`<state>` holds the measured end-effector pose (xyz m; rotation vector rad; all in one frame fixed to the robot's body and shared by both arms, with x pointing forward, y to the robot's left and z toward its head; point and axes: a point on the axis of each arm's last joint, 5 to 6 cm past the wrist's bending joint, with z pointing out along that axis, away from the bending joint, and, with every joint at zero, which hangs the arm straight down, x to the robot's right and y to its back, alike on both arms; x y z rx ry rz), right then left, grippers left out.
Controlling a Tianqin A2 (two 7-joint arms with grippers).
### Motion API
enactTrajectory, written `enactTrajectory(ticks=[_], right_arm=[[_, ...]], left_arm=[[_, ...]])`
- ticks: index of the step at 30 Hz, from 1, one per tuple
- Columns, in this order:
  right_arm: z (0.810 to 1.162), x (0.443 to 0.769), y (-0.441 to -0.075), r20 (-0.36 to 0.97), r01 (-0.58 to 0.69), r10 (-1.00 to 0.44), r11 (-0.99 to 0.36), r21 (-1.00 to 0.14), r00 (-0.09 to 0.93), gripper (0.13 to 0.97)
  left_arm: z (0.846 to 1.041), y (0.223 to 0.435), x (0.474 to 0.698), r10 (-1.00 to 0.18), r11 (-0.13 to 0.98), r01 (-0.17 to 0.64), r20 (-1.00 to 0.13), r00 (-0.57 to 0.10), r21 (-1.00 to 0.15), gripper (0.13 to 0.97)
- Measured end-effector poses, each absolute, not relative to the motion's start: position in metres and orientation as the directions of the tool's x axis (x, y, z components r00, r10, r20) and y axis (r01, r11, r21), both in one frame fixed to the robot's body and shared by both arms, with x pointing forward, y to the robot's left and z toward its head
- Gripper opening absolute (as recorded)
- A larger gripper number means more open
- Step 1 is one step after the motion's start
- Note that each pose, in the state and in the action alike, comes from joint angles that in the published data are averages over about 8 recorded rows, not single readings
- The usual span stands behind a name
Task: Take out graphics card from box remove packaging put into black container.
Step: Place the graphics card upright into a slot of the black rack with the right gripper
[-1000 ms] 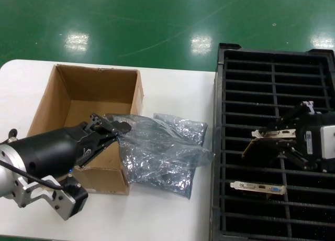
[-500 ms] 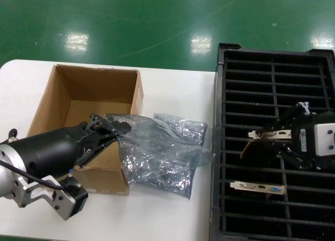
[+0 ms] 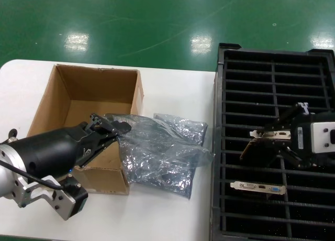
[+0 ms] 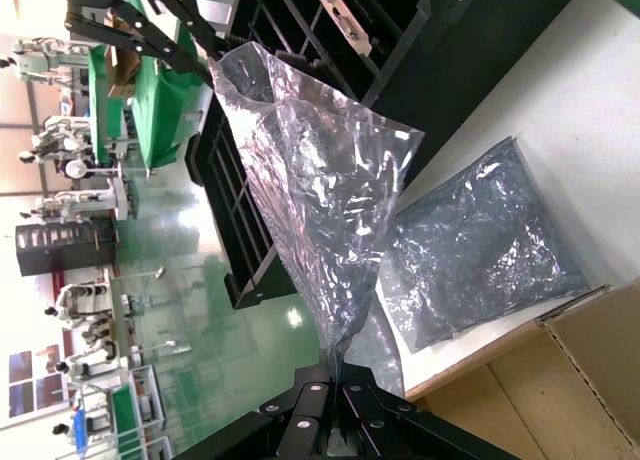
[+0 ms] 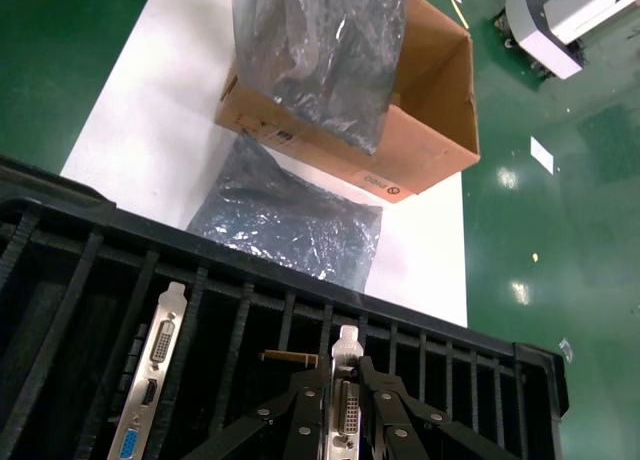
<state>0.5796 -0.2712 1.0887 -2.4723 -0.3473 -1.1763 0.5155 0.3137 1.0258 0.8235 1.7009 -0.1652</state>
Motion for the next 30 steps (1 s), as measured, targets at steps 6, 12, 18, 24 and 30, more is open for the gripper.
enactTrajectory(ticks=[6, 12, 18, 24, 30], right_arm=[[1.081, 0.585, -0.271, 0.775, 0.365, 0.054, -0.901, -0.234, 0.629, 0.18], [1.071, 0.594, -0.269, 0.768, 0.358, 0.052, -0.903, -0.237, 0.639, 0.18], [1.061, 0.602, -0.267, 0.761, 0.364, 0.056, -0.899, -0.243, 0.647, 0.18], [1.058, 0.603, -0.265, 0.752, 0.363, 0.054, -0.897, -0.253, 0.657, 0.206], [1.062, 0.602, -0.268, 0.753, 0.351, 0.033, -0.897, -0.268, 0.657, 0.218]], left_arm=[[1.026, 0.314, 0.515, 0.432, 0.741, 0.596, -0.899, -0.071, 0.308, 0.139], [1.026, 0.314, 0.515, 0.432, 0.741, 0.596, -0.899, -0.071, 0.308, 0.139], [1.026, 0.314, 0.515, 0.432, 0.741, 0.596, -0.899, -0.071, 0.308, 0.139], [1.026, 0.314, 0.515, 0.432, 0.741, 0.596, -0.899, -0.071, 0.308, 0.139], [1.026, 0.314, 0.515, 0.432, 0.741, 0.596, -0.899, -0.071, 0.308, 0.139]])
